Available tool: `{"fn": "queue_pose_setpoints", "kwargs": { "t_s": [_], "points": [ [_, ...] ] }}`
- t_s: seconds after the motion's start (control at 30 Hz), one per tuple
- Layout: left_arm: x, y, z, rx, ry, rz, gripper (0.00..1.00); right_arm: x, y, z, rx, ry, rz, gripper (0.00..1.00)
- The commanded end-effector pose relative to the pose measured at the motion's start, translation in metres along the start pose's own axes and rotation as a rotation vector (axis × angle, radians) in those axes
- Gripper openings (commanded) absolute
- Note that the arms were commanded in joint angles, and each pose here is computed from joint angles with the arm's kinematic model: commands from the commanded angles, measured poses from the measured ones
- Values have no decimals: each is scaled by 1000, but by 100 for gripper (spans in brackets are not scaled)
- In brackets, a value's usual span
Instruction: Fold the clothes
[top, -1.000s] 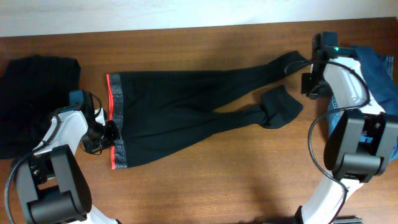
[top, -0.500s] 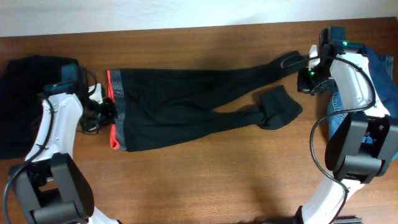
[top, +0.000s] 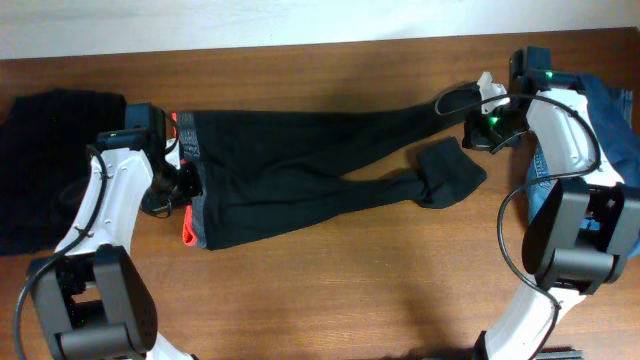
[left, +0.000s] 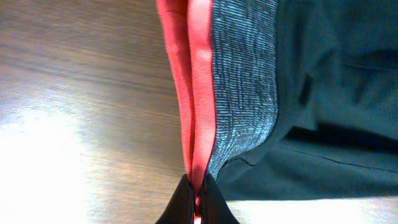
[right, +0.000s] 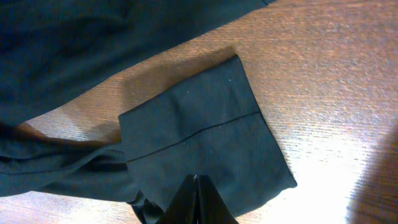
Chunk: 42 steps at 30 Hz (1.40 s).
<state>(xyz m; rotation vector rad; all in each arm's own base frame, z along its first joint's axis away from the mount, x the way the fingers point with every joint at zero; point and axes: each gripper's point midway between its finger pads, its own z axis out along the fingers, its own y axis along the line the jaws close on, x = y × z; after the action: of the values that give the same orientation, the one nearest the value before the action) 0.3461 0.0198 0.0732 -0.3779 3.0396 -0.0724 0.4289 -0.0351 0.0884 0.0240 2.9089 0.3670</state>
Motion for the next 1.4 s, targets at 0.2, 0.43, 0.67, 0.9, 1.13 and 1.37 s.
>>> {"fn": "queue_pose_setpoints", "kwargs": {
  "t_s": [0.2, 0.43, 0.67, 0.9, 1.13, 1.37],
  "points": [
    [3, 13, 5, -70, 7, -30, 1, 11, -4, 34, -20, 47, -17, 4],
    [6, 15, 22, -75, 25, -30, 2, 16, -12, 47, 6, 46, -18, 4],
    [13, 38, 35, -204, 37, -82, 2, 25, -18, 56, 27, 62, -15, 4],
    [14, 45, 36, -242, 32, -108, 11, 27, -19, 58, 34, 67, -14, 4],
    [8, 51, 33, -245, 8, -153, 75, 32, -28, 65, 74, 72, -15, 4],
    [2, 29, 32, -93, 16, -171, 63, 31, -29, 67, 77, 62, -18, 4]
  ]
}}
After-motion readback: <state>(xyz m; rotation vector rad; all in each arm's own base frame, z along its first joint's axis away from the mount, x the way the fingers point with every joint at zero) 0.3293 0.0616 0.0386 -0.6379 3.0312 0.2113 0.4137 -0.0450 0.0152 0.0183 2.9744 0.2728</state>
